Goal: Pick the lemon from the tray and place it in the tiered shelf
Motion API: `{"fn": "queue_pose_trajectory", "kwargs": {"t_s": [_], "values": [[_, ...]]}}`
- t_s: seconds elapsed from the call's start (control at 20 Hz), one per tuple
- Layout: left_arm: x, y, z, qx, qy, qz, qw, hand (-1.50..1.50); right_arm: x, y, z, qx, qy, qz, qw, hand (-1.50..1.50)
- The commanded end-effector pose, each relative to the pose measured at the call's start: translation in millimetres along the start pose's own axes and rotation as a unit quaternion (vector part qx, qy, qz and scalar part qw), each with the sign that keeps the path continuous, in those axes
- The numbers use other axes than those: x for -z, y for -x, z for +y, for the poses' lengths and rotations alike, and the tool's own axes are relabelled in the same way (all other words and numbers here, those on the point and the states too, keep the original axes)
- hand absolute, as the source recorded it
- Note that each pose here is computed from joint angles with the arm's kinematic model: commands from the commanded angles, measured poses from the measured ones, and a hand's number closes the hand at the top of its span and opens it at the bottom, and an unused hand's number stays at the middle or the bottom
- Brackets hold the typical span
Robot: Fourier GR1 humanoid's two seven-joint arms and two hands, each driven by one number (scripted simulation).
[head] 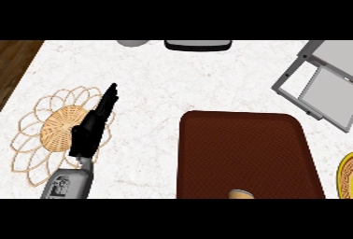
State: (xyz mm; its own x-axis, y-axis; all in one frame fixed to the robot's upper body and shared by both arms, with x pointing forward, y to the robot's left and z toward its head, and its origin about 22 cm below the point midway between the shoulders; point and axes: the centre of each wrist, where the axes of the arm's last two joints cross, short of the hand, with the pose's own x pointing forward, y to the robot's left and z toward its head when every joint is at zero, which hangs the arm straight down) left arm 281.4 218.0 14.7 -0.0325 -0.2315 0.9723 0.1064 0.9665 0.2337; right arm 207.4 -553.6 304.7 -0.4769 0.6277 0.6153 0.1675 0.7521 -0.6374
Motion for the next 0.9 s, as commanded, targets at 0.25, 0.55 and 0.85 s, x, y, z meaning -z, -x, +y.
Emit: {"fn": "queue_pose_trajectory", "kwargs": {"t_s": [0.25,0.55,0.85], "values": [[2,-4,4,-0.011,0.008,0.005,0.9999,0.00,24,16,6,-0.048,0.030,-0.039,0.998,1.50],[9,-2,0,0.002,-0.003,-0.006,1.0000,0.00,49,24,29,-0.069,0.037,-0.036,0.996,1.50],[9,-13,1,0.003,0.002,-0.003,1.0000,0.00,86,43,79,-0.101,0.054,-0.104,0.988,1.50]]}}
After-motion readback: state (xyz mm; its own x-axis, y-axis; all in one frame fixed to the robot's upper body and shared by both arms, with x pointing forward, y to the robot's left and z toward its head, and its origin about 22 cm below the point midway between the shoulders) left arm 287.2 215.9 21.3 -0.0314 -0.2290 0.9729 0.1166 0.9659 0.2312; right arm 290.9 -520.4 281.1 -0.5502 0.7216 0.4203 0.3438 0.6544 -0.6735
